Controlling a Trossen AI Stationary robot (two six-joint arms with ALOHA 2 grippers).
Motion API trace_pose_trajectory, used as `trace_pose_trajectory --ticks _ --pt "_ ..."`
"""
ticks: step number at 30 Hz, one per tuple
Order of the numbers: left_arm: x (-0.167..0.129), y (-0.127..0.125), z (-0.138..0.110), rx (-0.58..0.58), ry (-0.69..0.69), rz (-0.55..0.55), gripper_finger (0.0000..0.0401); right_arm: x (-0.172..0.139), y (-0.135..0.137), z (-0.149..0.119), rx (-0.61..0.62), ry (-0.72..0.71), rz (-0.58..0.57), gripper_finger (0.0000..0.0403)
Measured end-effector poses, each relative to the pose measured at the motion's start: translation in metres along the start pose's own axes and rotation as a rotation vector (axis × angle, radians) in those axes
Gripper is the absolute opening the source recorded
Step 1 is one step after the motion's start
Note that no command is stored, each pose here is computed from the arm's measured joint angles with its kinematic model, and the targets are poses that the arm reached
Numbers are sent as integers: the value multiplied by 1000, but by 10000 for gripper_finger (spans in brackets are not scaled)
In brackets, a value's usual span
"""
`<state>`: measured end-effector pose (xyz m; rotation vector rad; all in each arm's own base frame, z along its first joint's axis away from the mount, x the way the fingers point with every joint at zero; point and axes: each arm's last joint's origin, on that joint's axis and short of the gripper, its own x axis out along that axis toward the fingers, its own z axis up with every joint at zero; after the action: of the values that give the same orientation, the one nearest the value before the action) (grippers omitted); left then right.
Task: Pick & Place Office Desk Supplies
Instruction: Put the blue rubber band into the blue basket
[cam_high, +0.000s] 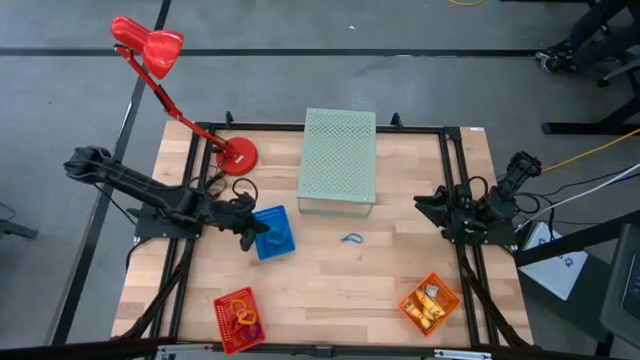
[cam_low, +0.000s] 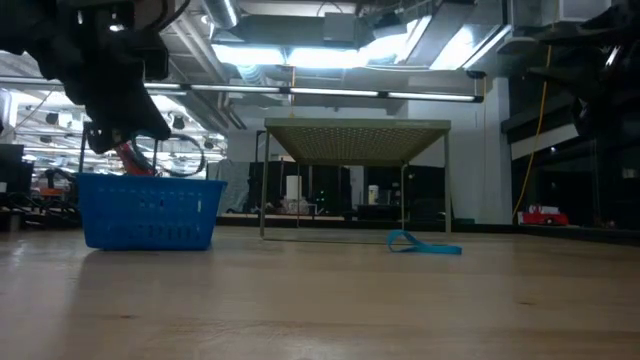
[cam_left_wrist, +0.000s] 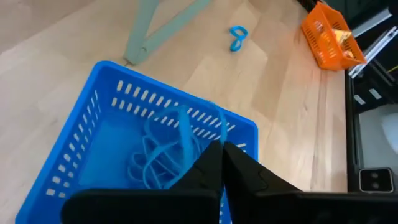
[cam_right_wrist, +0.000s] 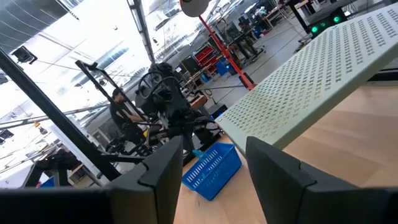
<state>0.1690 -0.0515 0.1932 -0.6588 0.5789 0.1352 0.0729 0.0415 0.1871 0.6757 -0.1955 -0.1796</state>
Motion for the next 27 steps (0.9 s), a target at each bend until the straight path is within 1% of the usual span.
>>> trace_pose_trajectory --ticks 4,9,19,21,23,25,27 --pt "1 3 2 -7 -2 17 28 0 0 0 0 0 0 178" --pt "1 7 5 -19 -17 52 75 0 0 0 0 0 0 178" --pt "2 8 6 -56 -7 37 155 0 0 0 -1 1 1 178" --pt "2 6 8 -120 7 -15 166 0 0 0 0 1 1 178" --pt "2 -1 15 -157 -20 -124 172 0 0 0 0 1 1 178" --pt "2 -12 22 -166 -67 -218 173 0 0 0 -1 1 1 178" --pt "3 -21 29 -149 -102 -265 171 0 0 0 -4 1 0 178"
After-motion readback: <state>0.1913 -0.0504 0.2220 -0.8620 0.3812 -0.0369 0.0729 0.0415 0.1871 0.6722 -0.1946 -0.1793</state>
